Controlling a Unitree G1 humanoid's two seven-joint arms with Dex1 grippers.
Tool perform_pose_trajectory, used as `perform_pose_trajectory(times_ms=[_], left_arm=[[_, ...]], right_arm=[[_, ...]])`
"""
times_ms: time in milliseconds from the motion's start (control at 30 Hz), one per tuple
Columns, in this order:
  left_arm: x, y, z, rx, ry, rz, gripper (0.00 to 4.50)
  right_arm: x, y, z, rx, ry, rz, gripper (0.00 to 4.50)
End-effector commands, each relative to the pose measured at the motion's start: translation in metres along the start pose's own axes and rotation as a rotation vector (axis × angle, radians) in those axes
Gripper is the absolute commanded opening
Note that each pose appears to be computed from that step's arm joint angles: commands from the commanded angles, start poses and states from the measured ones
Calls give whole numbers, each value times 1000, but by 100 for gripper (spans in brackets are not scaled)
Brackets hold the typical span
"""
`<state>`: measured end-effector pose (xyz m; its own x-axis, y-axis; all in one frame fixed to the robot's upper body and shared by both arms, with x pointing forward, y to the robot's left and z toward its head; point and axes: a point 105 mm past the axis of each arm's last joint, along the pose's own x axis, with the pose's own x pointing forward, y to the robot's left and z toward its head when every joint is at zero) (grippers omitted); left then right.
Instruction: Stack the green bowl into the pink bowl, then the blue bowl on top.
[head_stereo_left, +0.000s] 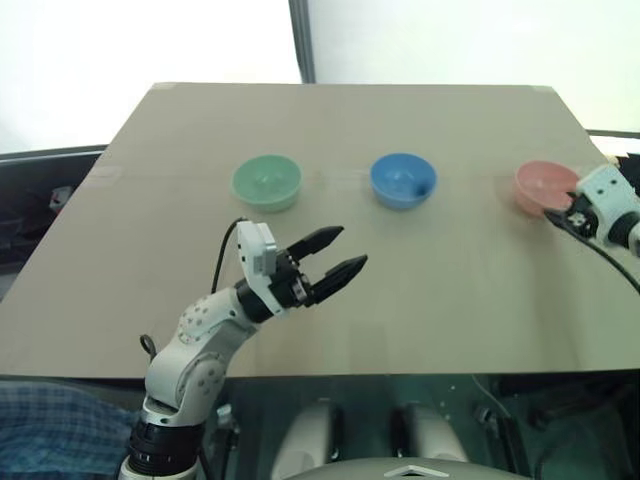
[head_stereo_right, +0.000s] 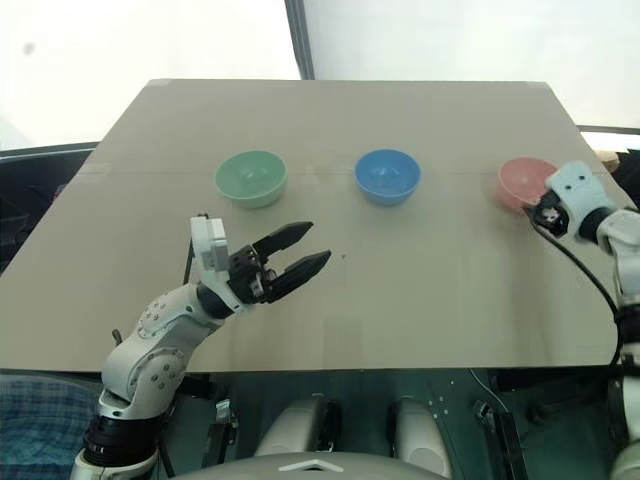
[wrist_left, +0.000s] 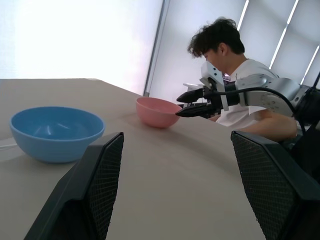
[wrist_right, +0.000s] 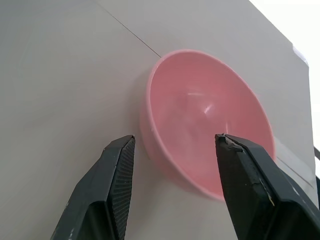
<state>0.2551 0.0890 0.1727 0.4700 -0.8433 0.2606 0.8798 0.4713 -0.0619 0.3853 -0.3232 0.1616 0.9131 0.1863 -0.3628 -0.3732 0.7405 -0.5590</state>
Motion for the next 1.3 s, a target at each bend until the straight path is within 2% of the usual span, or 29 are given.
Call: perform_pose_trajectory(times_ms=[33, 267, 467, 567, 633, 667, 733, 900, 1033, 1167, 1300], left_arm=[[6, -5, 7, 28, -23, -23, 361], [6, -6, 9, 40, -27, -3, 361], [7, -7, 9, 46, -28, 14, 361], [9, -7, 11, 48, -34, 16, 372], [9, -8, 11, 49, -36, 19, 372], [9, -7, 11, 50, -37, 21, 372], [8, -6, 12, 52, -37, 25, 372], [8, -6, 12, 51, -36, 25, 372], [7, -6, 11, 50, -32, 25, 372], [2, -6, 8, 54, -8, 24, 372], [-12, -7, -1, 56, 39, 35, 372]], right_arm=[[12, -6, 7, -50, 23, 24, 267], [33, 9, 7, -66, 83, 133, 267], [42, 16, 2, -92, 137, 150, 267], [43, 14, 1, -121, 153, 131, 199], [43, 12, 1, -121, 155, 115, 124], [43, 11, 2, -124, 154, 111, 69], [43, 10, 2, -134, 153, 108, 6], [42, 11, 0, -162, 159, 118, 2], [42, 25, 8, -170, 123, 234, 2], [41, 50, 30, -257, 28, 422, 2], [25, 94, 71, -361, -111, 617, 2]])
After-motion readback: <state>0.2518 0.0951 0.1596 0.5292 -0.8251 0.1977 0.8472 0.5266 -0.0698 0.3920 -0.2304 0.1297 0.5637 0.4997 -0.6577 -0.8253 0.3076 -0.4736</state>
